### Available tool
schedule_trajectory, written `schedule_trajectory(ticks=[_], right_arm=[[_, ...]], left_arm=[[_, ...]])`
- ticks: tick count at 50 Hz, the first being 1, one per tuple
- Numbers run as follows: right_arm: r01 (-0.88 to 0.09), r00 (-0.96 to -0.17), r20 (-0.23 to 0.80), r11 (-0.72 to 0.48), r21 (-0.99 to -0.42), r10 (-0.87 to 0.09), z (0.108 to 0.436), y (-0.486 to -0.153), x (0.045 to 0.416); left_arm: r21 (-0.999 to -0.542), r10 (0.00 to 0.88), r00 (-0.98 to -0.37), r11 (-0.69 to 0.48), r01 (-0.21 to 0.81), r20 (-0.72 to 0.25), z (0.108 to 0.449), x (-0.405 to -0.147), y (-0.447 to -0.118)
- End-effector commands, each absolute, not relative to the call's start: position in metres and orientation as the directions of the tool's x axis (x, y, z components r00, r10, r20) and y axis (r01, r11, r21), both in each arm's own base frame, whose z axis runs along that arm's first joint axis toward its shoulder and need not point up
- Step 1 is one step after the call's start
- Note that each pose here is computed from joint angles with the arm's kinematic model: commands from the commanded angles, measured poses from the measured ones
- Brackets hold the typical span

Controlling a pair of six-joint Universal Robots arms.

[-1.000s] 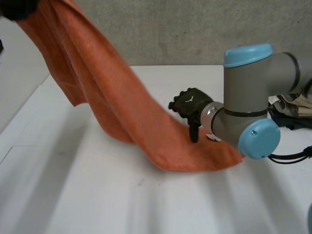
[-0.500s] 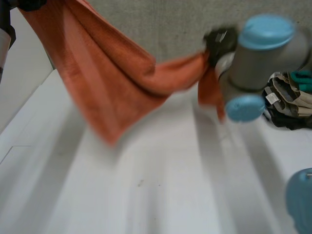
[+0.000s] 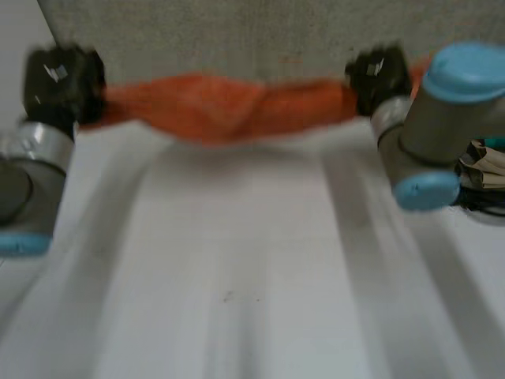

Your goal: Fold the laundry.

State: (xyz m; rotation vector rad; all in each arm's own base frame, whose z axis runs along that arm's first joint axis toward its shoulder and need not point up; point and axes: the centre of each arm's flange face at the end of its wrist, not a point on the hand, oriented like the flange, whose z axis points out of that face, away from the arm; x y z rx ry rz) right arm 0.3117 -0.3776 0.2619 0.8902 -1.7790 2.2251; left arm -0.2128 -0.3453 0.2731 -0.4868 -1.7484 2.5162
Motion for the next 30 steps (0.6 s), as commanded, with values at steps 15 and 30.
schedule_trajectory(ticks=[15, 30], right_arm=[[-0.573, -0.78, 0.513, 0.077, -0.816, -0.359, 0.208, -0.348, 0.257], [-0.433, -0.878, 0.31, 0.332, -0.838, -0.364, 0.248, -0.357, 0.206]], left_arm=[[-0.947, 0.319, -0.903, -0.234, 0.218, -0.287, 0.225, -0.211, -0.28], [-0.951, 0.326, -0.903, -0.222, 0.216, -0.281, 0.222, -0.21, -0.272]])
